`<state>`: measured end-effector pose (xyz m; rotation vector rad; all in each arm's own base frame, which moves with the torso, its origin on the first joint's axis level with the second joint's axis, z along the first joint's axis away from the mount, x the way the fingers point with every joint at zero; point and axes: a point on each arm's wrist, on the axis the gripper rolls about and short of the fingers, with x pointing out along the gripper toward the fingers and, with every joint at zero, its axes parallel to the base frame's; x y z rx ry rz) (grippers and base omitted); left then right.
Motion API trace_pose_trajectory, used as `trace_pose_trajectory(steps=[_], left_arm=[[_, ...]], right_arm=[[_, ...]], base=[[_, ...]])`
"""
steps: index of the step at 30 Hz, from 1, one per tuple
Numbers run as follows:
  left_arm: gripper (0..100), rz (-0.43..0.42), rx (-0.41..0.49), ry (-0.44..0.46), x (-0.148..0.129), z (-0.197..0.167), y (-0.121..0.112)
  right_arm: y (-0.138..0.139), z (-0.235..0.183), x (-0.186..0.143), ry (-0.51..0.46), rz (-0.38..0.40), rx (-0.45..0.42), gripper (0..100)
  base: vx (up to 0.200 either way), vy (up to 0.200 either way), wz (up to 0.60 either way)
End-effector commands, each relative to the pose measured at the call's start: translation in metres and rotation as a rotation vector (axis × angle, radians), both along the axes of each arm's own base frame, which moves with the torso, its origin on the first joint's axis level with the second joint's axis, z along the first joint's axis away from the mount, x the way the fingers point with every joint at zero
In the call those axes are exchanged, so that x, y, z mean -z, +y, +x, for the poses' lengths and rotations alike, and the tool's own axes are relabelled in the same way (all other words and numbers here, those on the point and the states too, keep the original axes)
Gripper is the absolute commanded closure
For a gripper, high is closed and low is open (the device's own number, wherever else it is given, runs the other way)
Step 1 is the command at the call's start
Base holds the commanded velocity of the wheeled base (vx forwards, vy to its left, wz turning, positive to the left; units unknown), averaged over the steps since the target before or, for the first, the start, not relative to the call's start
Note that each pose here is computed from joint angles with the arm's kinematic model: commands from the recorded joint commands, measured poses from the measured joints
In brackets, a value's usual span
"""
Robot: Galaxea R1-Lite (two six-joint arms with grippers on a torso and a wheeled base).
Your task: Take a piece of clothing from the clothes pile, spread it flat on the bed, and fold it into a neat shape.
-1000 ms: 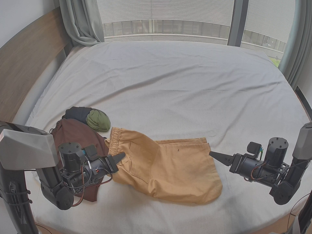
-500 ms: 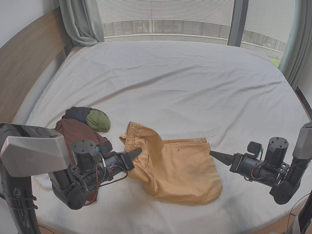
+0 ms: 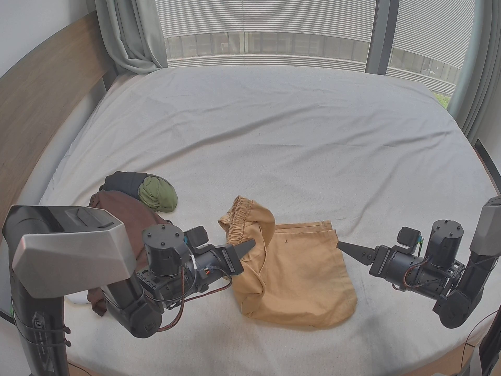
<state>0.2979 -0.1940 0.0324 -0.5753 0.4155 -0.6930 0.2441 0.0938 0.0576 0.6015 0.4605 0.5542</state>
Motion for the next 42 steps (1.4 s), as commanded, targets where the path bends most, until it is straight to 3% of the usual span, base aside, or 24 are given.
trace_pose_trajectory(steps=[1,20,27,42], left_arm=[[100,-0.002,0.026,-0.002,0.0,0.0,-0.011],[100,0.007,0.078,0.013,0.014,0.01,-0.043],[100,-0.036,0.11,0.049,0.01,0.011,-0.064],[100,-0.012,0.161,0.079,0.024,0.008,-0.09]], right_arm=[[-0.001,0.003,-0.001,-0.007,0.004,0.007,0],[-0.009,0.008,-0.003,-0.015,0.013,0.045,0],[-0.01,0.01,-0.004,-0.02,0.021,0.054,0],[-0.017,0.015,-0.005,-0.025,0.026,0.081,0]], base=[[0.0,0.0,0.0],[0.0,0.0,0.0],[0.0,0.0,0.0],[0.0,0.0,0.0]])
